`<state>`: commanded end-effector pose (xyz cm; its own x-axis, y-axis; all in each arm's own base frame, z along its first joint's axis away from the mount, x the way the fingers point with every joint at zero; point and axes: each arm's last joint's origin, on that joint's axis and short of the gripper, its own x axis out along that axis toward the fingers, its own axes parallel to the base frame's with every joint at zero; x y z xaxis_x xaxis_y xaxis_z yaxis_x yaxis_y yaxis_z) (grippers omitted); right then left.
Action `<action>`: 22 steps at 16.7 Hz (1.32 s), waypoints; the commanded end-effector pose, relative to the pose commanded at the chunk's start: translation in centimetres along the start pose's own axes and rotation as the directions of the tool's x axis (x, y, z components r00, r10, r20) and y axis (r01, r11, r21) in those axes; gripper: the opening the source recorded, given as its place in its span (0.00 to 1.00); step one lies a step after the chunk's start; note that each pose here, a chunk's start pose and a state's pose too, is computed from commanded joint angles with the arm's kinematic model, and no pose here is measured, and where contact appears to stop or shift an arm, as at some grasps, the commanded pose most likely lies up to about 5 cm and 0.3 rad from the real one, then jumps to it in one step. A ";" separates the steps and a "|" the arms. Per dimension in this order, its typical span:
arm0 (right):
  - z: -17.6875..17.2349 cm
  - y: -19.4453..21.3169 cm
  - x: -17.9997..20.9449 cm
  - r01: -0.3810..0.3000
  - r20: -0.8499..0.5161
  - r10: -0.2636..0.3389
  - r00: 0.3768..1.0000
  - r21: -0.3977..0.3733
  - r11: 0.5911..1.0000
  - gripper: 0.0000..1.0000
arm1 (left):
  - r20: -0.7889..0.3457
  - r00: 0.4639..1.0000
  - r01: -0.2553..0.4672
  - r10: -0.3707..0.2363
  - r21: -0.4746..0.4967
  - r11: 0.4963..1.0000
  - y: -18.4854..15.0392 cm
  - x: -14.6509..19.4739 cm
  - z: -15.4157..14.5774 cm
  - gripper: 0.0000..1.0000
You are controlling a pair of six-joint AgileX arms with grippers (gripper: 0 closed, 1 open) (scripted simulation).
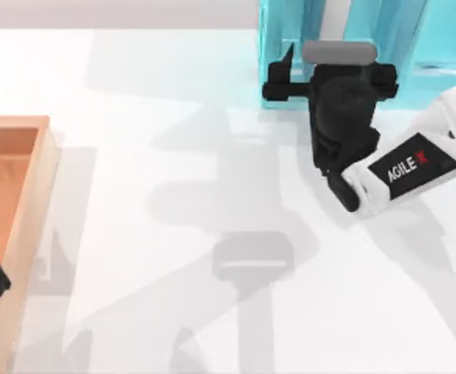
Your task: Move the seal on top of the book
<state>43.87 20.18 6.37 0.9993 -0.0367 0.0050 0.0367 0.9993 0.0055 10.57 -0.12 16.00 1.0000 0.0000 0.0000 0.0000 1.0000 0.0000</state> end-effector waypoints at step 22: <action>0.3 -0.4 3.4 0.000 -0.001 0.000 1.000 0.000 1.000 0.02 | 0.000 1.000 0.000 0.000 0.000 1.000 0.0 0.0 0.0 1.00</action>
<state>47.30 19.66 6.64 0.9993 -0.0369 0.0043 0.0368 0.9993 0.0054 10.57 -0.12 16.00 1.0000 0.0000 0.0000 0.0000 1.0000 0.0000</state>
